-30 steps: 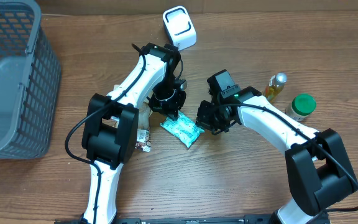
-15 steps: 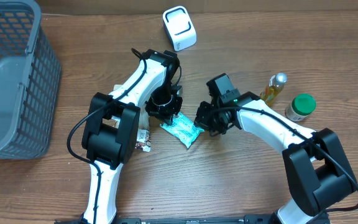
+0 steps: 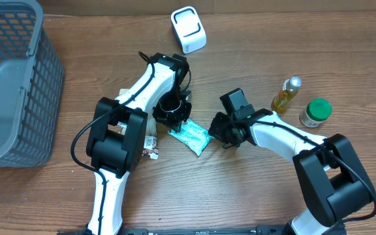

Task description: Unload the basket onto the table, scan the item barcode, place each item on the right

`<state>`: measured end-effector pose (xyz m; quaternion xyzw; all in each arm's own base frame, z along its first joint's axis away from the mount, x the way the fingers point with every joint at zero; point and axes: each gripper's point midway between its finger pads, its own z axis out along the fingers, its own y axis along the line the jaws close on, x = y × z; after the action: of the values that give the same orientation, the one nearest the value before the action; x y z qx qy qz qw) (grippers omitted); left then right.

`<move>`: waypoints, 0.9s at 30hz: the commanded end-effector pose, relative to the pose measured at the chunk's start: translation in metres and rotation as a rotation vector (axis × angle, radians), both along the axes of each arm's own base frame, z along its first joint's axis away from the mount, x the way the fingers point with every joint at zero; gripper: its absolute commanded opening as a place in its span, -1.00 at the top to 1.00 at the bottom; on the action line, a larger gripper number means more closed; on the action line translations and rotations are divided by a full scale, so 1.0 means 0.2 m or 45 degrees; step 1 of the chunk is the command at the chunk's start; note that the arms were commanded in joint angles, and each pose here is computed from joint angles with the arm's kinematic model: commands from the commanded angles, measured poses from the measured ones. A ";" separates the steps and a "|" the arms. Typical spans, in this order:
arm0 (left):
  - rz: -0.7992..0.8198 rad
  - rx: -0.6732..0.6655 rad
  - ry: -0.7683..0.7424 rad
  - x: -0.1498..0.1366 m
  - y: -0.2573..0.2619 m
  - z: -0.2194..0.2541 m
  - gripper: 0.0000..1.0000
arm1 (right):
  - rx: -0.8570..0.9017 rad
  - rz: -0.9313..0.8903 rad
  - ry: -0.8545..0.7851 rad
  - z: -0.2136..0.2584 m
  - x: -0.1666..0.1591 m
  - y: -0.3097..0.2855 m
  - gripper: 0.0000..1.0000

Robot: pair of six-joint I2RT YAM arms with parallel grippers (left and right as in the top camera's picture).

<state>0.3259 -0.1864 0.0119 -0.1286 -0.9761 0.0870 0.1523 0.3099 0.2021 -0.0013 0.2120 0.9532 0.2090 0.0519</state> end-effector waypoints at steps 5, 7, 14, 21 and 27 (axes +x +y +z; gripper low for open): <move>0.026 0.034 -0.070 0.08 0.00 0.05 0.92 | 0.323 0.283 -0.009 0.40 0.06 0.21 0.92; 0.026 0.027 -0.081 0.09 -0.01 0.07 0.91 | 0.385 0.318 0.015 0.45 0.03 0.26 0.93; 0.035 0.020 -0.100 0.11 -0.03 0.09 0.92 | 0.353 0.369 0.077 0.38 -0.09 0.33 0.93; 0.052 -0.043 -0.166 0.18 -0.08 0.08 0.92 | 0.220 0.321 0.145 0.22 -0.23 0.34 0.93; 0.044 -0.075 -0.135 0.14 -0.12 0.04 0.91 | 0.176 0.236 0.157 0.11 -0.27 0.32 0.93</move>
<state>0.3619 -0.2008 0.0235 -0.1182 -0.9842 0.1011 0.0846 0.2576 0.2739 0.0308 0.1054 0.9525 0.2812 -0.0500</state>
